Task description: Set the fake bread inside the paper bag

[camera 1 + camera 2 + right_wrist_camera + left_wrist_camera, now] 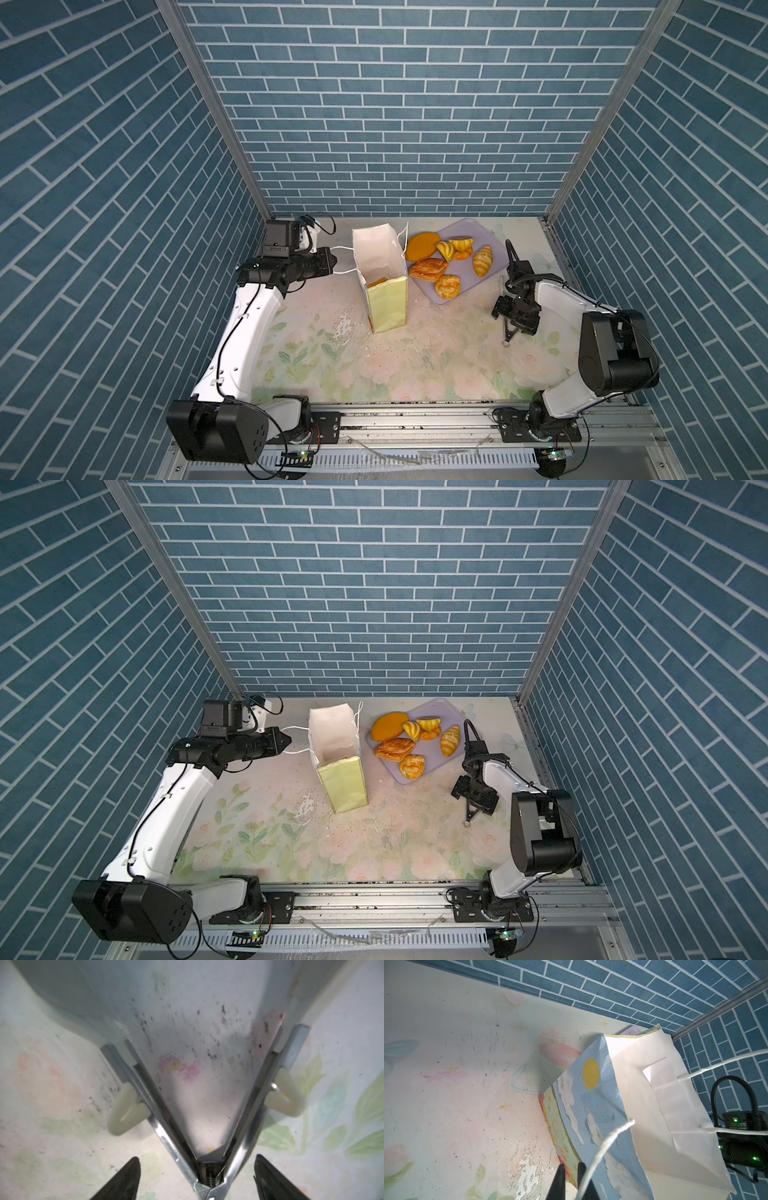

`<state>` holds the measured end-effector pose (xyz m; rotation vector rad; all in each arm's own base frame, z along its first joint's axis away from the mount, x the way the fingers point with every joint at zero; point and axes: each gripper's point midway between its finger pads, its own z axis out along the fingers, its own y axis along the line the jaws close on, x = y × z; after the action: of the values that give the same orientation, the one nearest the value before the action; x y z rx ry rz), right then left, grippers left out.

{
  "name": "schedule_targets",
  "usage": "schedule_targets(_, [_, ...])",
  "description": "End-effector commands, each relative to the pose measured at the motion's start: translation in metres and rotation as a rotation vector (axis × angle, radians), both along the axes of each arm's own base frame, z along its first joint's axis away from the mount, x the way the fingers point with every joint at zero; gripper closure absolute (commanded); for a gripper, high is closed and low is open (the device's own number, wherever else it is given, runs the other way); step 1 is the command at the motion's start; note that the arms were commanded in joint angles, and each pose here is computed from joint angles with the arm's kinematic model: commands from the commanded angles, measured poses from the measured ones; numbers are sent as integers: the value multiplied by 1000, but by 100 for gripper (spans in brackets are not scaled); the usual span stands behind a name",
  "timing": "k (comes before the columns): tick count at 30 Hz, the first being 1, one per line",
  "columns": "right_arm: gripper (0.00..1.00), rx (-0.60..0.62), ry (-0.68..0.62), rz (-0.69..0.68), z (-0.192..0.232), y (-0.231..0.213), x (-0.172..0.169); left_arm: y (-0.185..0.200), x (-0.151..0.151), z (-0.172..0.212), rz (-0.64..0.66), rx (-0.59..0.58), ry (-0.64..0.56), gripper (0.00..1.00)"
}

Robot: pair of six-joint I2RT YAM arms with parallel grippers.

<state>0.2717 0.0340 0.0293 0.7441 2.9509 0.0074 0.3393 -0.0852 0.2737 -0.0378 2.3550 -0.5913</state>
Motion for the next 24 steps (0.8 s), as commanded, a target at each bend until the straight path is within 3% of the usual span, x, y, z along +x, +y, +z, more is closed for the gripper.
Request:
schedule_targets(1, [15, 8, 21, -60, -8, 0, -10, 3, -5, 1, -2, 2, -1, 85])
schedule_targets(24, [23, -20, 4, 37, -28, -5, -8, 4, -4, 3, 9, -2, 7, 85])
